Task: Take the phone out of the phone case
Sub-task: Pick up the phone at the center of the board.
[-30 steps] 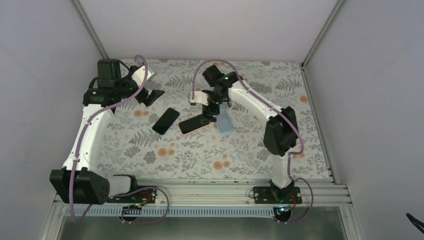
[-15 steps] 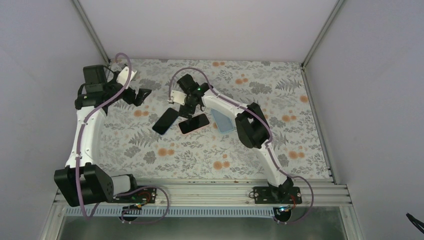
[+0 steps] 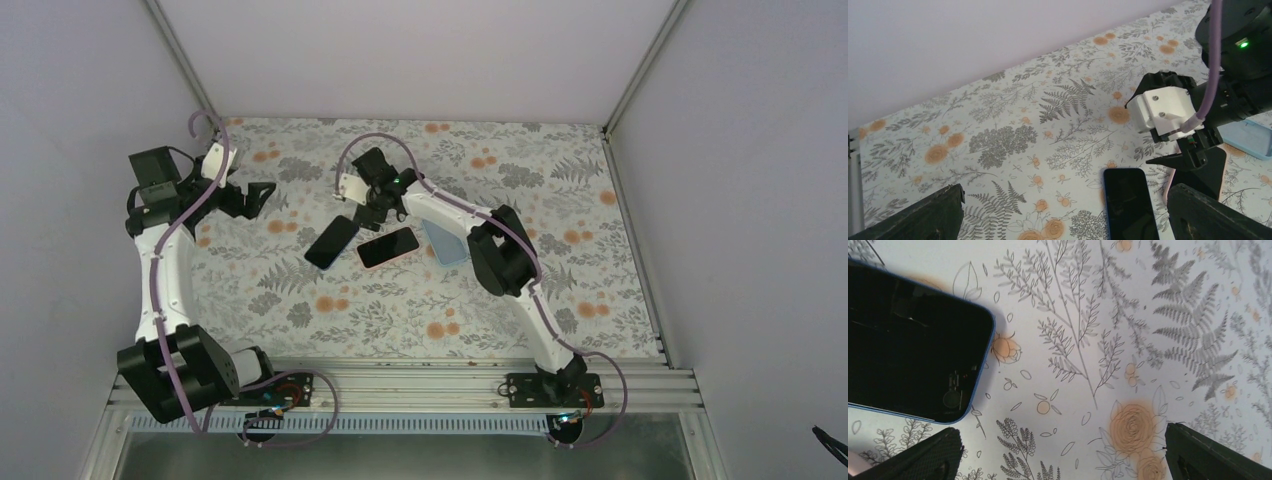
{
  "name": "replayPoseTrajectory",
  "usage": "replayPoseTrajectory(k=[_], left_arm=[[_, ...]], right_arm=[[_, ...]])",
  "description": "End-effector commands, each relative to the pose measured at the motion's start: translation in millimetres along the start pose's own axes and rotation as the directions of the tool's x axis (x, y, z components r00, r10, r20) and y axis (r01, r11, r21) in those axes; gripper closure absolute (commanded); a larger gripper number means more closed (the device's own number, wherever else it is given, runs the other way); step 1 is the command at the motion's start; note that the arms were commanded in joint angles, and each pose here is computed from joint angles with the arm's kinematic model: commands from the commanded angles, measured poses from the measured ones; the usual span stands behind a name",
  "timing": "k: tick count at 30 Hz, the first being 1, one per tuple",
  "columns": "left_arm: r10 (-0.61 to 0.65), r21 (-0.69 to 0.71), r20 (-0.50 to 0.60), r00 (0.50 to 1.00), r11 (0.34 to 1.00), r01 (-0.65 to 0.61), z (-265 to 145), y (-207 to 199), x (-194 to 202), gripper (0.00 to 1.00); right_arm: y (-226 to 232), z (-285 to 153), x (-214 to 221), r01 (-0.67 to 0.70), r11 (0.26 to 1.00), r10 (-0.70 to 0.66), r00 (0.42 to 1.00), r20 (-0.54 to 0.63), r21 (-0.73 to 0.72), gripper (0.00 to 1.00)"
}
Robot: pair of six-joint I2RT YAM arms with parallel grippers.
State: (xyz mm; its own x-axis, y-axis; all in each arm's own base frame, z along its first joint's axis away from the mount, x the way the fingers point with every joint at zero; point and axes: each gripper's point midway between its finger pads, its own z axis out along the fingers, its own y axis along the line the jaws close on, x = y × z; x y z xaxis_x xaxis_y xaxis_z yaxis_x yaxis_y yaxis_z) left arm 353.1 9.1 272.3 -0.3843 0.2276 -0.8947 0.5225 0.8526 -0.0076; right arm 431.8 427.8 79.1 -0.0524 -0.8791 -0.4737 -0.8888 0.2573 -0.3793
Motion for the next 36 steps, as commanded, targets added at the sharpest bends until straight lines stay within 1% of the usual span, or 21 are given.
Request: replayPoseTrajectory(k=[1,5,9,12,16,19,20,23,27,29,32,35,36], left_arm=[[0.056,-0.004,0.047,0.997,0.998,-0.055,-8.3,-8.4,-7.9,0.00],[0.057,-0.012,0.032,0.998,0.998,-0.056,-8.2,-9.3,-0.2,0.00],[0.073,0.001,0.037,0.997,0.997,-0.073,-11.2,-16.3,3.9,0.00],[0.079,0.000,0.036,0.996,0.997,-0.079,-13.3,-18.7,6.9,0.00],[0.066,0.012,0.019,0.998,0.998,-0.066,-12.5,-19.4,13.8,0.00],[0.062,0.024,0.014,0.998,0.998,-0.063,-14.0,-22.3,16.2,0.00],[0.066,0.027,0.013,0.998,0.997,-0.066,-14.8,-23.1,16.1,0.00],[0.072,0.031,0.010,0.997,0.997,-0.072,-16.0,-24.6,17.7,0.00],[0.065,0.041,0.005,0.998,0.997,-0.065,-15.0,-25.5,20.9,0.00],[0.055,0.048,0.005,0.998,0.997,-0.055,-13.4,-25.7,23.3,0.00],[0.035,0.052,0.011,0.999,0.998,-0.036,-10.9,-24.9,25.5,0.00],[0.022,0.063,0.022,1.000,0.998,-0.024,-9.7,-25.1,23.9,0.00],[0.021,0.069,0.025,0.999,0.997,-0.023,-9.9,-25.8,22.8,0.00]], right_arm=[[19.3,24.0,21.0,0.001,1.000,-0.002,0.998,-0.065,-0.014,0.00],[29.4,32.4,34.7,0.010,0.999,-0.014,0.995,-0.099,-0.034,0.00],[42.5,28.5,38.6,0.028,0.996,-0.037,0.994,-0.106,-0.082,0.00],[68.6,22.5,36.6,0.056,0.984,-0.073,0.993,-0.097,-0.168,0.00],[112.3,9.9,37.7,0.115,0.948,-0.149,0.984,-0.094,-0.296,0.00],[144.0,-5.1,46.9,0.140,0.908,-0.203,0.971,-0.122,-0.395,0.01],[153.5,-10.3,55.9,0.149,0.895,-0.227,0.963,-0.142,-0.422,0.01],[164.1,-21.4,86.7,0.183,0.895,-0.287,0.935,-0.210,-0.408,0.02],[162.1,-37.6,126.6,0.206,0.914,-0.310,0.911,-0.273,-0.351,0.02],[155.5,-40.8,145.4,0.196,0.931,-0.292,0.906,-0.307,-0.308,0.02],[143.8,-43.2,160.4,0.118,0.954,-0.209,0.922,-0.326,-0.276,0.02],[135.4,-46.7,164.8,0.090,0.964,-0.170,0.933,-0.317,-0.250,0.02],[135.5,-50.5,159.8,0.090,0.964,-0.165,0.942,-0.293,-0.252,0.03]])
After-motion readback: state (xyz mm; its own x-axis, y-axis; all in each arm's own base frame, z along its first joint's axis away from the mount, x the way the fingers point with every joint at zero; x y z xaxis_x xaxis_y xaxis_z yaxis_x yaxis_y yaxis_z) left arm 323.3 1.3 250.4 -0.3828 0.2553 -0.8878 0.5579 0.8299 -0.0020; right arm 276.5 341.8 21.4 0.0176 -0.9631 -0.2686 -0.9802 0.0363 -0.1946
